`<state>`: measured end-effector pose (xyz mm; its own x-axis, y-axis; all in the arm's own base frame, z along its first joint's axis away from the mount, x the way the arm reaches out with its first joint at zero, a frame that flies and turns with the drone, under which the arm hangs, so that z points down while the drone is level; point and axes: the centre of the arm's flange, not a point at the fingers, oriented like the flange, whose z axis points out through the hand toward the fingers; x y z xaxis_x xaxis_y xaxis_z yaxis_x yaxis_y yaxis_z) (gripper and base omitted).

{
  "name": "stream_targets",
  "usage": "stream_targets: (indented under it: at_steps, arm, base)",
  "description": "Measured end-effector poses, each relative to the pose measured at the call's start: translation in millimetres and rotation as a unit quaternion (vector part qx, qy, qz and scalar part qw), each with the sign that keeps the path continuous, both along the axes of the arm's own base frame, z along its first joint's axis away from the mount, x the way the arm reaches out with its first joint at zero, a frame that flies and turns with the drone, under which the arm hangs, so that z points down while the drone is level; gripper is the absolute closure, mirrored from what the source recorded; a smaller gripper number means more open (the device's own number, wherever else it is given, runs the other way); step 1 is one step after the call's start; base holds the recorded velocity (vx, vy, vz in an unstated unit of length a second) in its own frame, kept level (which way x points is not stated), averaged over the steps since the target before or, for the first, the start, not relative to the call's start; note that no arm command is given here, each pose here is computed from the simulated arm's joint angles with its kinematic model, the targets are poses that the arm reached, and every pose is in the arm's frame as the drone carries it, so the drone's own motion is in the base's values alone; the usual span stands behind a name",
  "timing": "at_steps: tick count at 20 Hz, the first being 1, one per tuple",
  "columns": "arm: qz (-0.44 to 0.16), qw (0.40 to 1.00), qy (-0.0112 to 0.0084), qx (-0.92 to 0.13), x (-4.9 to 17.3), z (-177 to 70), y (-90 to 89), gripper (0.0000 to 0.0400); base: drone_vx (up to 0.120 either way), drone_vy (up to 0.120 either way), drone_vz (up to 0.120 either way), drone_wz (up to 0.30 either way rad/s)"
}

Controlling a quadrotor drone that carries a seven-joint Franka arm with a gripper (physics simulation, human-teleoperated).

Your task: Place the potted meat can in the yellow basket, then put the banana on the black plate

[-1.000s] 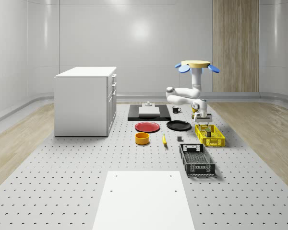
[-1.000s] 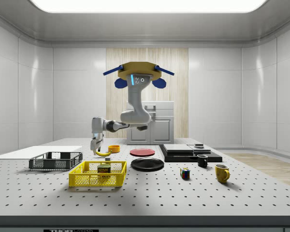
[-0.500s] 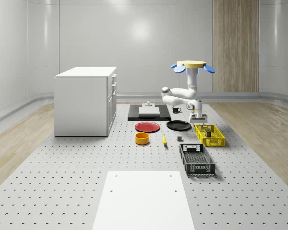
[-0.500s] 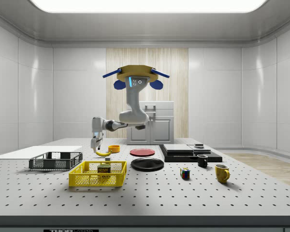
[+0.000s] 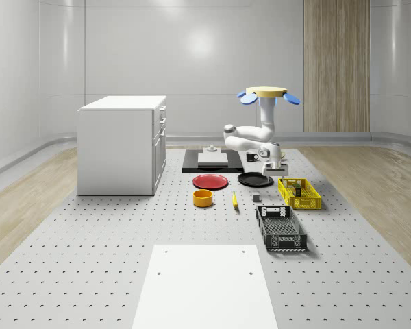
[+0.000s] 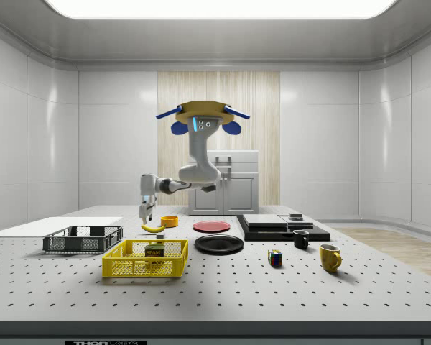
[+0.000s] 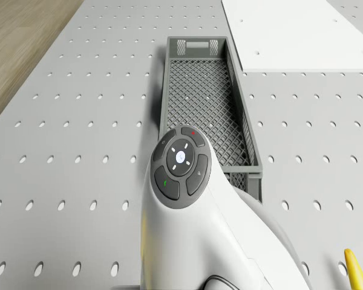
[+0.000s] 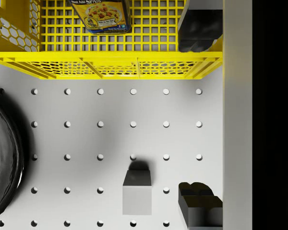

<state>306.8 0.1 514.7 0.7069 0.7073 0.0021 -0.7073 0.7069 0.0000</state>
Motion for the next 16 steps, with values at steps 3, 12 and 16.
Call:
stream_targets:
  at_steps: [3, 12, 16]
  arm:
    - [0.000, 1.000, 0.0000, 0.000, 0.0, 0.0, 0.0, 0.0000]
    - [0.000, 1.000, 0.0000, 0.000, 0.0, 0.0, 0.0, 0.0000]
    - [0.000, 1.000, 0.0000, 0.000, 0.0, 0.0, 0.0, 0.0000]
  base:
    - [0.000, -0.120, -0.120, 0.000]
    - [0.000, -0.120, -0.018, 0.000]
    - [0.000, -0.120, -0.120, 0.000]
